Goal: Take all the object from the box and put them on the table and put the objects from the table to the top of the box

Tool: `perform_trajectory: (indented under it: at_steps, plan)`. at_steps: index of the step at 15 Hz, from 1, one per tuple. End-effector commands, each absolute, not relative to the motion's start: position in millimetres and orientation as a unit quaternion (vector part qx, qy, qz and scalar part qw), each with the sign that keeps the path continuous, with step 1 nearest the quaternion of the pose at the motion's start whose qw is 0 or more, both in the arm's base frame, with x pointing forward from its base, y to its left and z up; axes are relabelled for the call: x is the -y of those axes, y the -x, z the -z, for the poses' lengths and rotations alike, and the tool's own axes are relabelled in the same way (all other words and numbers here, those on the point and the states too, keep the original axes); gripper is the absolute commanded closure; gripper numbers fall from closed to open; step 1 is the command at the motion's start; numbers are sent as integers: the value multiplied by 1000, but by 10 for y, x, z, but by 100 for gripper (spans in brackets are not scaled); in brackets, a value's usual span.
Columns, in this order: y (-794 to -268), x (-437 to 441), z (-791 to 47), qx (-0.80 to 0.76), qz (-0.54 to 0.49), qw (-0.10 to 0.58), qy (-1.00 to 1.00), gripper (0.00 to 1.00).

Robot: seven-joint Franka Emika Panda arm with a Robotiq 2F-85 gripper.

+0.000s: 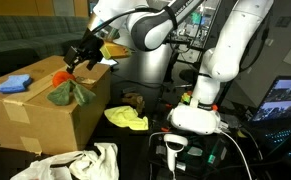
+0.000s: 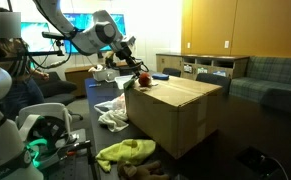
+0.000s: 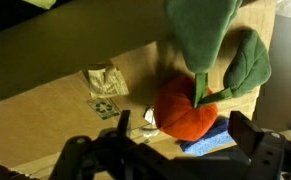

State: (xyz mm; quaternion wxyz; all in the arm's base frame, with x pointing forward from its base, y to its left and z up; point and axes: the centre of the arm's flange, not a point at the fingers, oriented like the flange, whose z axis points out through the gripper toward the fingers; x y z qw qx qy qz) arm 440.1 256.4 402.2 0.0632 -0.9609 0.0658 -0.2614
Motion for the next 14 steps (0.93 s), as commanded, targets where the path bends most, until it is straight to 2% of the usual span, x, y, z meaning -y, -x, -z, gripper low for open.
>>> perform_trajectory:
  at_steps: [1, 8, 14]
  plan:
    - [-4722, -2706, -4052, -52, 272, 65, 959, 0]
    - [-5084, -2764, -3984, -28, 253, 74, 964, 0]
    - [-5254, -2767, -3818, -8, 209, 52, 976, 0]
